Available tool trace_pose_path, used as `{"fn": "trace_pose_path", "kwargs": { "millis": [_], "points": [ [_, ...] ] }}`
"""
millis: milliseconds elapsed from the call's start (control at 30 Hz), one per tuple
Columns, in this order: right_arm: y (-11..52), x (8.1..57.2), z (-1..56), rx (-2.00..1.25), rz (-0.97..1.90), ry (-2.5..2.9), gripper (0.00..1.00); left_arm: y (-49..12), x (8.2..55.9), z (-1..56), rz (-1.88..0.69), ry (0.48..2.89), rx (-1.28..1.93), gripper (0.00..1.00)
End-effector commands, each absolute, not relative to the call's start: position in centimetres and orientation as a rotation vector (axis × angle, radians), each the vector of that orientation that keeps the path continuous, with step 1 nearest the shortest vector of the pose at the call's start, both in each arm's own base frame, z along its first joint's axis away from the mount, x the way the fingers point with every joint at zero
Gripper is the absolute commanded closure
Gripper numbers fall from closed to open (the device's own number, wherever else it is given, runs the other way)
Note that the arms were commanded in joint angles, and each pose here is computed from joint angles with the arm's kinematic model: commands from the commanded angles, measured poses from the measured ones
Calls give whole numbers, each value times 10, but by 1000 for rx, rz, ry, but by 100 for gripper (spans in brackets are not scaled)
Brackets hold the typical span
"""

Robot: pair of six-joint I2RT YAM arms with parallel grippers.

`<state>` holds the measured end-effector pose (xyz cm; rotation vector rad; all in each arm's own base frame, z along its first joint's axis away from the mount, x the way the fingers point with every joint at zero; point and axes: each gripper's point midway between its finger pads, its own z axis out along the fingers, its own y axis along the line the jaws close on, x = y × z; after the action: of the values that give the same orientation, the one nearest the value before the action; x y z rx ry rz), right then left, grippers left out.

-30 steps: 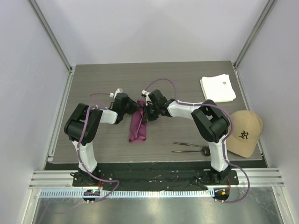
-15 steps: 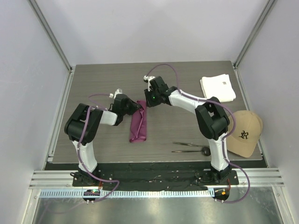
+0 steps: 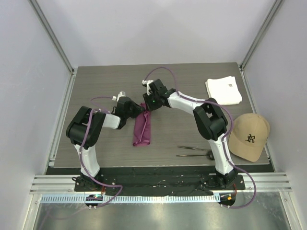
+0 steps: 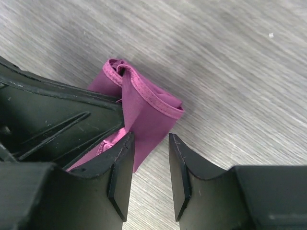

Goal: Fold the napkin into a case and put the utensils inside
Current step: Fold the 2/3-rectangle-folded napkin at the center of the board, then stuff the top corner of the smaller-rectangle-folded napkin into the folded napkin.

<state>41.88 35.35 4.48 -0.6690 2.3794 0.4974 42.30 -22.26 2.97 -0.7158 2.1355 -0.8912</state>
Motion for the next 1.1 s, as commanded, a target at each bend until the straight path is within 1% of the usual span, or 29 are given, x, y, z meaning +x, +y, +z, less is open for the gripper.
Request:
{"fn": "trace_pose_path", "kwargs": {
  "millis": [0,67,300,467,600,667,800,1067],
  "points": [
    [368,422,59,-731,515,2326,60,-215,417,12,-818,2176,-718,100],
    [369,419,56,-749,510,2327,59,-214,417,12,-817,2174,-722,100],
    [370,414,55,-802,424,2309,51,-213,415,11,-803,2180,-719,100],
    [369,416,48,-812,352,2315,51,-213,415,11,-798,2184,-720,100],
    [367,425,54,-782,301,2300,64,-213,414,9,-781,2203,-718,100],
    [370,426,58,-783,312,2290,68,-214,412,7,-774,2215,-727,100],
    [375,426,57,-787,343,2299,98,-212,417,9,-757,2195,-741,100],
    [380,416,63,-769,431,2314,99,-215,418,7,-738,2188,-749,100]
  ]
}}
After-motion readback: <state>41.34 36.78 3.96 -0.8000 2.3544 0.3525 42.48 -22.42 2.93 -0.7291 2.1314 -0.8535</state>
